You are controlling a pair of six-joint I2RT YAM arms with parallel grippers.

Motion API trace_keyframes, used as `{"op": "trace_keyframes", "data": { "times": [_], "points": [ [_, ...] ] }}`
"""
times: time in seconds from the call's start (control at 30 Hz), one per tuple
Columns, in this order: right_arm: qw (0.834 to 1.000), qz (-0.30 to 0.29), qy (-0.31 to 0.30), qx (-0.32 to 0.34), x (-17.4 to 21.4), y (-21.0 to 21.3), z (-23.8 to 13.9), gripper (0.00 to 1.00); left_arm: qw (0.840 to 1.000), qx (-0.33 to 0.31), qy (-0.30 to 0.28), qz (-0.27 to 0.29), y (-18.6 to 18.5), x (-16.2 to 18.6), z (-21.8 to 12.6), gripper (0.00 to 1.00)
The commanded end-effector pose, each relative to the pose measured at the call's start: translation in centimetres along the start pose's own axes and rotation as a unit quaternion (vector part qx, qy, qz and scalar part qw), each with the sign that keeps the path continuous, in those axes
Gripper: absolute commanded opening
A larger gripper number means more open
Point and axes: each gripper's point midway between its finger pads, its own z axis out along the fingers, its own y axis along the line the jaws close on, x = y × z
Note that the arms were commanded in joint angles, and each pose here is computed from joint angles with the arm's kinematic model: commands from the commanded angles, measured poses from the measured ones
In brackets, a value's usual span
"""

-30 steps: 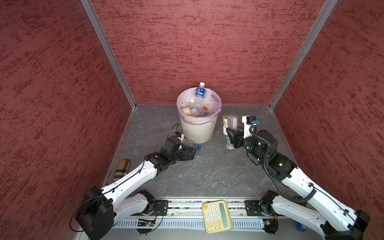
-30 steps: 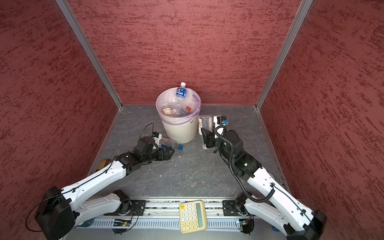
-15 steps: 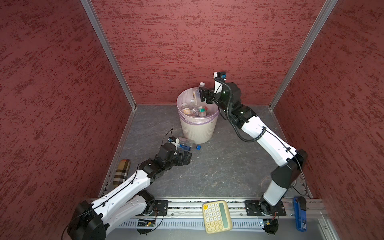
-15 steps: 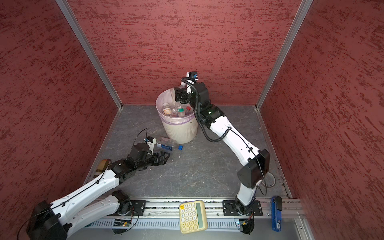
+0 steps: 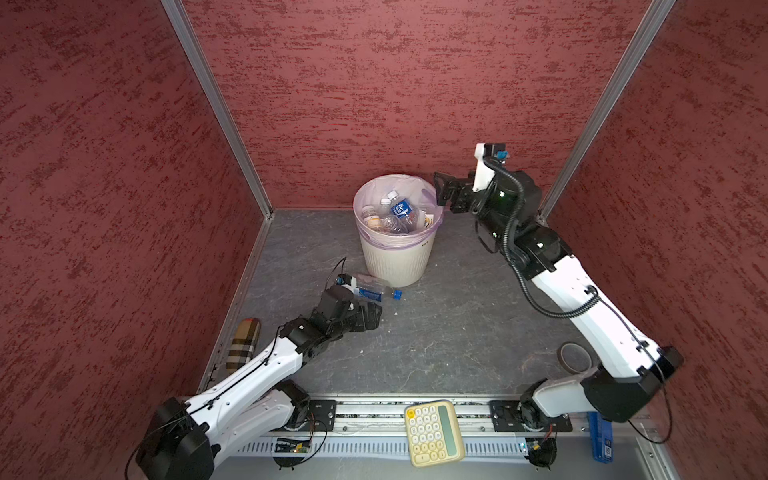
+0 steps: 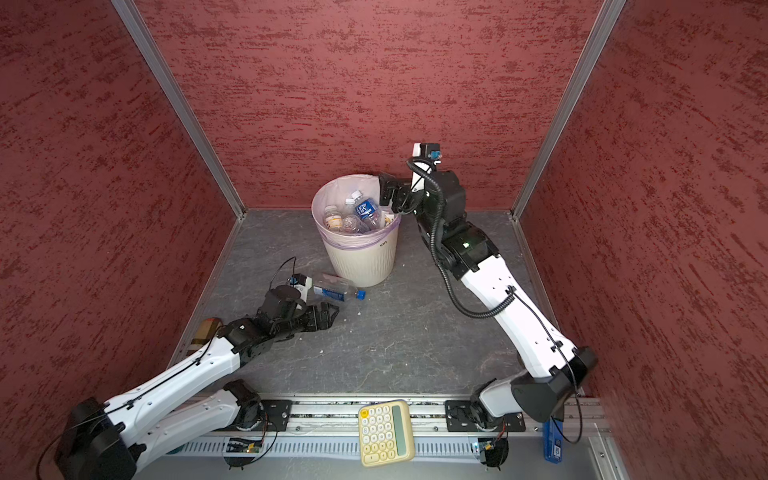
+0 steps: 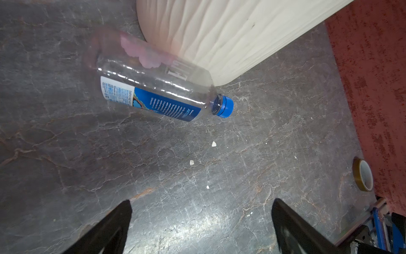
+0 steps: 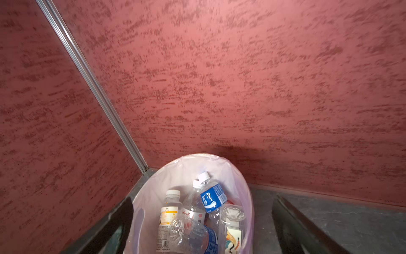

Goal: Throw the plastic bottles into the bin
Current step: 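Raise the green-ringed bottle over the bin and open the right gripper, then lower the left gripper onto the blue-capped bottle while the right gripper withdraws from the bin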

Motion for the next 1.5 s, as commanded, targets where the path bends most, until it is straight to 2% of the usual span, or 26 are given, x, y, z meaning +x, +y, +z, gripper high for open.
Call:
{"op": "trace_keyframes", "data": {
  "times": [0.0,0.23,0.47,0.67,1.0,1.23,1.47],
  "points": [
    [0.999,-0.002,0.036,0.035,3.2,-1.8,-0.2,0.99,0.999,-0.006,-0.018,-0.026,-0.4,-1.6,0.2,1.0],
    [0.996,0.009,0.065,0.059,7.4,-4.1,-2.7,0.99,0.999,-0.009,-0.013,-0.052,-1.0,-3.0,2.0,0.99],
    [0.992,0.02,0.104,0.07,11.6,-5.9,-4.3,0.99,0.993,-0.039,-0.004,-0.114,0.0,-3.9,3.6,0.99],
    [0.988,0.035,0.132,0.074,14.9,-7.1,-5.5,0.99,0.984,-0.037,-0.007,-0.176,1.4,-4.4,4.7,0.99],
    [0.976,0.093,0.191,0.035,21.7,-7.0,-6.4,0.99,0.962,-0.011,-0.009,-0.273,3.7,-5.4,7.0,0.99],
    [0.974,0.097,0.202,0.043,23.1,-7.6,-6.8,0.99,0.946,-0.008,0.004,-0.324,4.2,-6.0,8.3,1.0],
    [0.973,0.096,0.204,0.045,23.6,-7.8,-6.9,0.99,0.939,0.001,-0.005,-0.344,4.2,-7.5,8.7,0.99]
  ]
}}
